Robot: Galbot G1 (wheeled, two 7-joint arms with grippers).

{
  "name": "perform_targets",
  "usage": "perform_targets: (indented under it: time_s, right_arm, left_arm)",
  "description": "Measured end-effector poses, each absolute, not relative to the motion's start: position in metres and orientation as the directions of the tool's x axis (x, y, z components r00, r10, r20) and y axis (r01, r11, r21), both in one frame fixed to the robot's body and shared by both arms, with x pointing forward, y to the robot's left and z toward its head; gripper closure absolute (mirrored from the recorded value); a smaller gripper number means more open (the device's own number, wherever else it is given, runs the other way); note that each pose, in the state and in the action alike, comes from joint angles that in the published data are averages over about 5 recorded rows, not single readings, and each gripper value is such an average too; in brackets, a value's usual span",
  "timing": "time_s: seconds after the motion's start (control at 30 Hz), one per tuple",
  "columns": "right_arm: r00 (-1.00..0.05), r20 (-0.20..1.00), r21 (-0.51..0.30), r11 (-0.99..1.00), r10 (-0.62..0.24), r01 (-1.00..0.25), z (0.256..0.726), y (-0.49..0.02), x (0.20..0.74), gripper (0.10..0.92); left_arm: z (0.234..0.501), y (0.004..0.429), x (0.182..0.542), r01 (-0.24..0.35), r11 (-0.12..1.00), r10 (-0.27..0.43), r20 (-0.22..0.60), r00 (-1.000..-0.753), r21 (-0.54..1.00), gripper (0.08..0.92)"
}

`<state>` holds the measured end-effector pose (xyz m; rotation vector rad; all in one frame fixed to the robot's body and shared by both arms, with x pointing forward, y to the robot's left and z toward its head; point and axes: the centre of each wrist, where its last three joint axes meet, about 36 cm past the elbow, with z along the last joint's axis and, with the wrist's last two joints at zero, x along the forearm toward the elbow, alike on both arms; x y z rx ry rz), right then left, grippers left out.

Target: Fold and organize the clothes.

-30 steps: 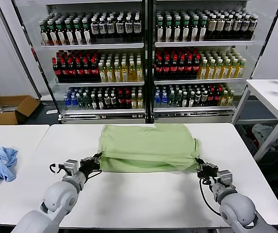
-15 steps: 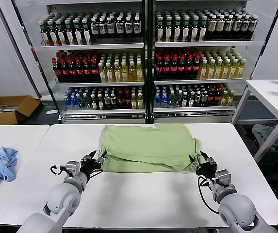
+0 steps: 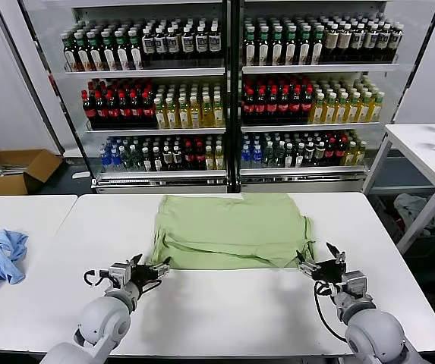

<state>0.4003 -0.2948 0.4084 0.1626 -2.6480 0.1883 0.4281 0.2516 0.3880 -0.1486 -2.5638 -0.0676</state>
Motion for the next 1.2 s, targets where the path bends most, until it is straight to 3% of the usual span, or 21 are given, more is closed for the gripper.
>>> perform_targets:
  time_s: [0.3,0.7,0.8,1.2]
  right_arm:
    - [-0.841,0.532,-0.048,0.988,-0.100,-0.148,0.397,-0.300,0.412,0.532]
    - [-0.828,0.542,-0.026,0.983,-0.141,-0.184,0.398,-0.308,0.403,0.858]
    - [-0.829,0.540,-0.035,0.980,-0.146,-0.196,0.403,-0.310,0.393,0.890]
    - [-0.827,0.541,-0.075,0.970,-0.155,-0.231,0.430,-0.316,0.320,0.891]
  left_arm:
    - [0.381,0.255,0.429,0.102,0.994,0.061,0.570,-0.819,0.039,0.536]
    - [0.385,0.261,0.419,0.113,0.994,0.089,0.581,-0.809,0.004,0.870]
    - [0.388,0.261,0.410,0.118,0.993,0.097,0.578,-0.810,-0.001,0.896]
    - [0.410,0.254,0.346,0.124,0.991,0.126,0.587,-0.800,-0.044,0.896]
